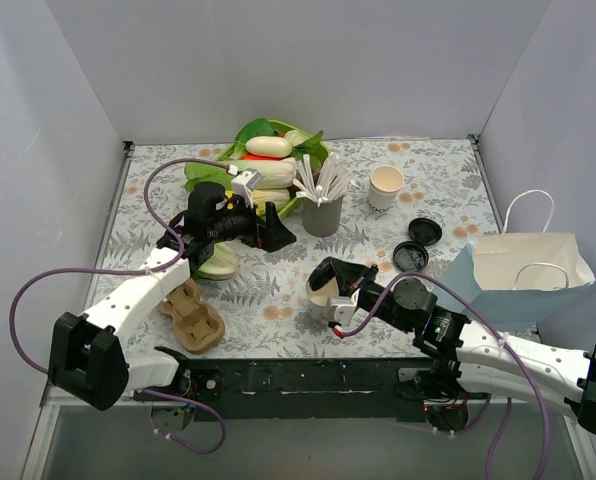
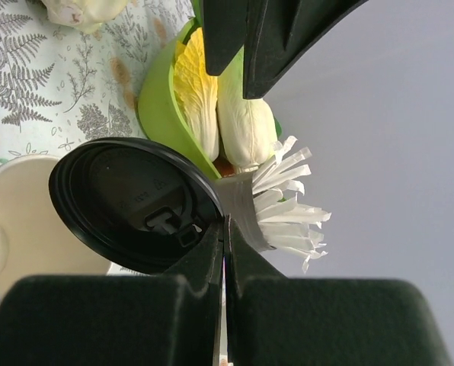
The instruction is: Pack the takeout coffee
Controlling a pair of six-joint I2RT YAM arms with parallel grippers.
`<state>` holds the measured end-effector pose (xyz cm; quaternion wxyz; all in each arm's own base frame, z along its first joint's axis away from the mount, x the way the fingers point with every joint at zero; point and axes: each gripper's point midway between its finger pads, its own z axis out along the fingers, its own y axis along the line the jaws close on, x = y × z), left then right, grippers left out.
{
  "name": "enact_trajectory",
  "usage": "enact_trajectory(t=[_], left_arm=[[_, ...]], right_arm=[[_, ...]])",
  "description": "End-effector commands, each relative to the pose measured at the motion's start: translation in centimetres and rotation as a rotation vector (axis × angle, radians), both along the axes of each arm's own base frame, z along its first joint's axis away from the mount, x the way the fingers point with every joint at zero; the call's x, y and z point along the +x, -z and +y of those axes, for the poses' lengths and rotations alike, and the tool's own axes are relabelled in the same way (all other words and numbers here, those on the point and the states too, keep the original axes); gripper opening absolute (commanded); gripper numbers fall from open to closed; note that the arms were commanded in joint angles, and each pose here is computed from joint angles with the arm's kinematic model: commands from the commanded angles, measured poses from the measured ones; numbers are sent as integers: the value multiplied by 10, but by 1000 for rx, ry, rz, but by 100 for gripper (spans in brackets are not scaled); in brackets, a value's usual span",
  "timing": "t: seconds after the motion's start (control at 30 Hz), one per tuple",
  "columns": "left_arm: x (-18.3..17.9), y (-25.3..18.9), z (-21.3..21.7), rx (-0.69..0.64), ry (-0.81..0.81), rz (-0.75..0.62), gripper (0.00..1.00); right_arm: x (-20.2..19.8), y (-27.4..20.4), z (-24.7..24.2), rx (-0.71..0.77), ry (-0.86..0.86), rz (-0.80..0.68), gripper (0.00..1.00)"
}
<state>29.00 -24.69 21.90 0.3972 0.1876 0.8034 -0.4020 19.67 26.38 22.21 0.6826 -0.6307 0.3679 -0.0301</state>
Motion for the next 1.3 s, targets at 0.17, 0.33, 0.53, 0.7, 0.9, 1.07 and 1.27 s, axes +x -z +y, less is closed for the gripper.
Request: enact_trajectory(t=[0.17, 0.33, 0.53, 0.7, 0.9, 1.07, 1.27], left_arm=[[-29, 13, -11, -88, 108, 81, 98], [-37, 30, -12, -96, 123, 123, 98], [-41, 49, -24, -121, 167, 243, 94], [-43, 53, -33, -133, 186, 242, 93], [-46, 71, -36, -114, 195, 309, 91], [-50, 82, -38, -108, 210, 338, 91], [-53, 98, -37, -90, 208, 388, 90]], right_arm=[[-9, -7, 0, 40, -43, -91, 1], [-12, -2, -2, 22, -53, -116, 1], [-14, 4, -3, 2, -54, -107, 1], [-17, 8, -3, -32, -69, -108, 1], [-18, 16, -3, -57, -74, -112, 1], [-15, 19, -4, -64, -52, -83, 1], [-18, 26, -7, -77, -62, -79, 1]])
